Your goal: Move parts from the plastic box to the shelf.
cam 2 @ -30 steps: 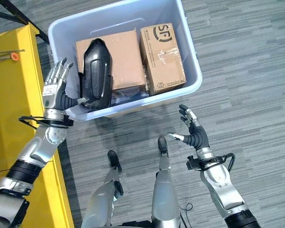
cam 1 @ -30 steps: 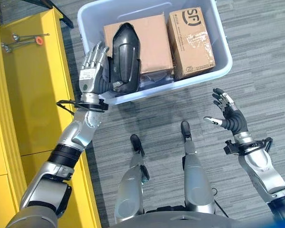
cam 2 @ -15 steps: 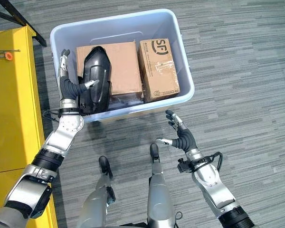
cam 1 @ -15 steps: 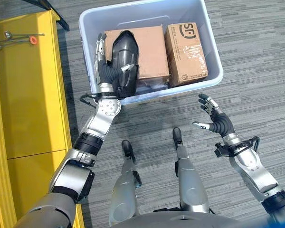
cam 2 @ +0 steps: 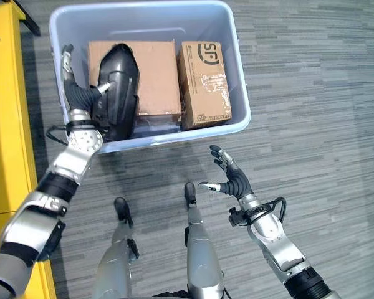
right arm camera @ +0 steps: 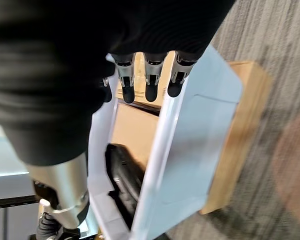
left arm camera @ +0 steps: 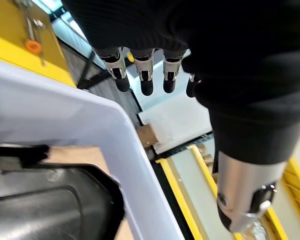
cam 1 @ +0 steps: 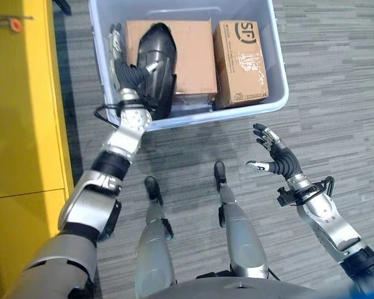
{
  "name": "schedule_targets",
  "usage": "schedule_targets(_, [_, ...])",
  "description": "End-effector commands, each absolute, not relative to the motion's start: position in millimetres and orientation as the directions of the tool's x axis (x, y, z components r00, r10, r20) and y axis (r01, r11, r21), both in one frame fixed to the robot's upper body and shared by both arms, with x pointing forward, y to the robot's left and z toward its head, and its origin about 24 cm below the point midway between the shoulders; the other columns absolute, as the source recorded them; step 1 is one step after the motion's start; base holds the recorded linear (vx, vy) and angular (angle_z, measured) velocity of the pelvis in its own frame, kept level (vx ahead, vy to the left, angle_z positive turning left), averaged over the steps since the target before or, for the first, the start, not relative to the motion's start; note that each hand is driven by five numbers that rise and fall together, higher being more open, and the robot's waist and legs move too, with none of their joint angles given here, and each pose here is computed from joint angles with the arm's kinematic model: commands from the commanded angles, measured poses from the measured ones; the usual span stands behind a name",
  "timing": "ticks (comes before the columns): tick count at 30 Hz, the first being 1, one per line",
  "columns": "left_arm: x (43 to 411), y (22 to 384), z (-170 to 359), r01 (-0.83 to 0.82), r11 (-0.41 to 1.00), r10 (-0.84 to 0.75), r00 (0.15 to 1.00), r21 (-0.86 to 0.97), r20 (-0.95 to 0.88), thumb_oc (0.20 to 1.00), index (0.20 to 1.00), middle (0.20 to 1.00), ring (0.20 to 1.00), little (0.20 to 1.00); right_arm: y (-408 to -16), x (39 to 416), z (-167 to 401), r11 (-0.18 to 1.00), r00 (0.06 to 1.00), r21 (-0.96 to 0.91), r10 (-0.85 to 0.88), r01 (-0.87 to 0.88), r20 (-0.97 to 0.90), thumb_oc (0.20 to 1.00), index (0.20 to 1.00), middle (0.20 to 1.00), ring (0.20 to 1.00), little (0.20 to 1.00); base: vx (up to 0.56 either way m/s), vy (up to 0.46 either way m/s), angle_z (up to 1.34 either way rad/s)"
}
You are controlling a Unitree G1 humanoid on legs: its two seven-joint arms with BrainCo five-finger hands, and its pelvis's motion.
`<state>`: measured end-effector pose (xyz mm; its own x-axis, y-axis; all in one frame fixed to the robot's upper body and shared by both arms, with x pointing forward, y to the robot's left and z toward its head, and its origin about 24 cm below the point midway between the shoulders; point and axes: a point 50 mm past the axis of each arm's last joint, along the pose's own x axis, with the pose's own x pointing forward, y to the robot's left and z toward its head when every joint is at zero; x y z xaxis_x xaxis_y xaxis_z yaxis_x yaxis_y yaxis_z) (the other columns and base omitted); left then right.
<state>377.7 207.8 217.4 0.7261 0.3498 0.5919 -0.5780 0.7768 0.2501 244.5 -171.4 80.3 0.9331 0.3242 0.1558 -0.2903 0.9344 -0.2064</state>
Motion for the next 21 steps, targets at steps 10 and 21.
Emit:
schedule_targets(10, [389, 230, 254, -0.651, 0.711, 0.39, 0.68, 0.267, 0.62, 1.0, 1.0, 1.0, 1.0, 1.0, -178, 242, 104, 0.932, 0.901, -0.207, 0.345, -0.297, 0.264, 1.0, 1.0, 1.0, 1.0, 1.0, -0.01, 0.007, 0.0])
schedule_targets(21, [397, 238, 244, -0.64, 0.719, 0.443, 0.723, 0.271, 0.531, 1.0, 1.0, 1.0, 1.0, 1.0, -180, 238, 105, 0.93, 0.899, -0.214, 0.35, -0.299, 0.263, 1.0, 1.0, 1.0, 1.0, 1.0, 0.0, 0.011, -0.01])
